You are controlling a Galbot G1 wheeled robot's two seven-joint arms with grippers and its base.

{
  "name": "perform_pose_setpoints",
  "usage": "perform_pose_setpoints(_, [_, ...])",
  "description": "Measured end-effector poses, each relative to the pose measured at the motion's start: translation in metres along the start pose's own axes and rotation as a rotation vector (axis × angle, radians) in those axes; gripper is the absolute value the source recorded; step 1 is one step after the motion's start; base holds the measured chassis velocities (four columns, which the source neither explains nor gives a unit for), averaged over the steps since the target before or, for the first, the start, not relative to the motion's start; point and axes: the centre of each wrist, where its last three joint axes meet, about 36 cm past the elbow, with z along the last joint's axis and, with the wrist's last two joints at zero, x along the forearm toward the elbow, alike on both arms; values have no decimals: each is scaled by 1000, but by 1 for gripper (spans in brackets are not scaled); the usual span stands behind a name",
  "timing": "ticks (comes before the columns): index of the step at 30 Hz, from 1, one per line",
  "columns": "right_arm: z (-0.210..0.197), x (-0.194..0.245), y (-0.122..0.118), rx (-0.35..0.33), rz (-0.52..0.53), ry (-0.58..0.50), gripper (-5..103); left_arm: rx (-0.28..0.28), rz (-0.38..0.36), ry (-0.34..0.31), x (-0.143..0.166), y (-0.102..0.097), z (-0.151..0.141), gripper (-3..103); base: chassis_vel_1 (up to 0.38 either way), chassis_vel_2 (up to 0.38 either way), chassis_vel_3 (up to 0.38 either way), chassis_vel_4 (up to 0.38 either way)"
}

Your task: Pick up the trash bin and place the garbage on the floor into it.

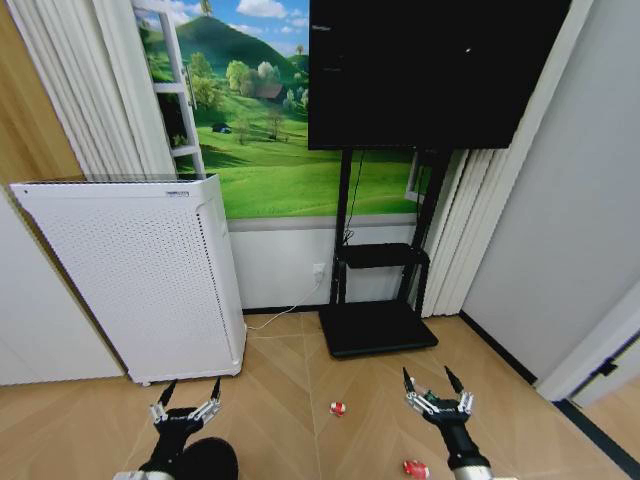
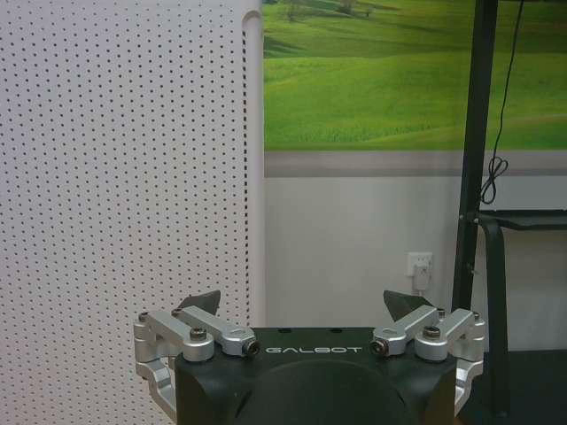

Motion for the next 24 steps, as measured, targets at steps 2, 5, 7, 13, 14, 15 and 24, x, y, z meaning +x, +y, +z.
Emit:
perform_pose_setpoints(2, [0,0,0,1,0,1,100,0,0,0,0,0,0,100,0,0,0,0])
perform_pose_setpoints(5, [1,0,0,1,0,2,100,0,0,0,0,0,0,100,0,0,0,0])
perform_pose_setpoints(7, [1,0,0,0,1,2,100,0,0,1,0,0,0,100,0,0,0,0])
perform_pose_setpoints(13, [2,0,0,0,0,1,100,0,0,1,0,0,0,100,0,0,0,0])
perform_pose_setpoints(14, [2,0,0,0,0,-1,100,0,-1,1,0,0,1,100,0,0,0,0])
perform_pose_setpoints(15, [2,0,0,0,0,-1,100,0,-1,1,0,0,1,100,0,0,0,0])
perform_pose_setpoints(24, [5,0,-1,4,-2,-7,100,1,0,2,0,0,1,100,-23,-35,39,33])
